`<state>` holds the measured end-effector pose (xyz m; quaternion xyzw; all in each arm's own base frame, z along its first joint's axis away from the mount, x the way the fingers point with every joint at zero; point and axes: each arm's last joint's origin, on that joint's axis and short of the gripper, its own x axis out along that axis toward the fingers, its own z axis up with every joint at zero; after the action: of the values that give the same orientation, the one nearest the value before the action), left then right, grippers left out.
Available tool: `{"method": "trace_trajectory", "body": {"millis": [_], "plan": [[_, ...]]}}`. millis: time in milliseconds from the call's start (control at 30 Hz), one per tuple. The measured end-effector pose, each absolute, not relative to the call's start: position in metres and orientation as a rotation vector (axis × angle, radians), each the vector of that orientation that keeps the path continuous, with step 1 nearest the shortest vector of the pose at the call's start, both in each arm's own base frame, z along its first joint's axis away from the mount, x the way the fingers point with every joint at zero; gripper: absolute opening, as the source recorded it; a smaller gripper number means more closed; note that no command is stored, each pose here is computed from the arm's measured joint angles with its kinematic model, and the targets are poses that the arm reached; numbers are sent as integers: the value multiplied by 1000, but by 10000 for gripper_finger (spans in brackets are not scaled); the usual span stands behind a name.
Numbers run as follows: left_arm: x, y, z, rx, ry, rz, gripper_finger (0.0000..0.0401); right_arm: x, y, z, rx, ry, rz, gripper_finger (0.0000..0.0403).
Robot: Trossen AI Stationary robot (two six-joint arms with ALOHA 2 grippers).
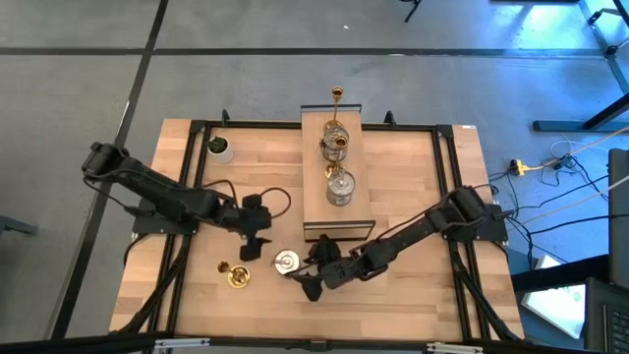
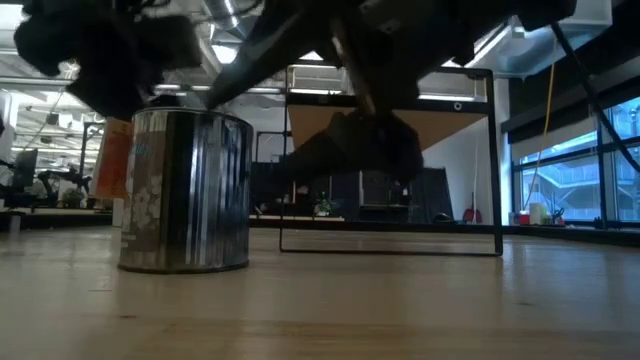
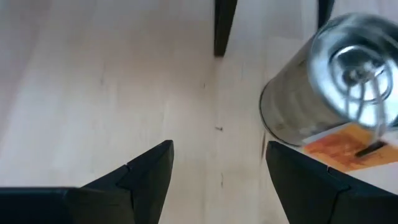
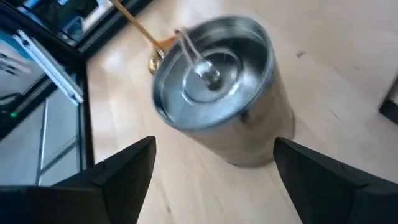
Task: Pick & Place candle stick holders
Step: Put the silver scented candle on the shelf
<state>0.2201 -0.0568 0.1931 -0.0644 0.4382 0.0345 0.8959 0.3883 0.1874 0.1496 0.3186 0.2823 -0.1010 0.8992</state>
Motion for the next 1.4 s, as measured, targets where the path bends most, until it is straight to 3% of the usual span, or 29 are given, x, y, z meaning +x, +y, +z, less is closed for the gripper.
{"method": "trace_trajectory", "body": {"millis": [167,333,500,700,900,1033,1200,1400], "plan": [[201,-46,171,-354,800,82,253,378,187,160,656,616,-261,328],[194,-43,179,-510,561,39,253,363,197,171,564,550,-361,328],[191,-38,190,-464,447,91,253,356,196,172,551,532,-414,328],[183,-34,201,-413,387,125,253,342,205,170,579,371,-455,328],[171,-30,198,-367,366,-105,253,307,222,156,804,11,-660,328],[157,-28,184,-414,313,-299,253,289,235,156,864,-170,-688,328],[144,-28,166,-359,320,-434,253,296,237,162,884,-135,-663,328],[145,-24,165,-336,296,-307,253,314,233,165,1055,43,-532,328]]}}
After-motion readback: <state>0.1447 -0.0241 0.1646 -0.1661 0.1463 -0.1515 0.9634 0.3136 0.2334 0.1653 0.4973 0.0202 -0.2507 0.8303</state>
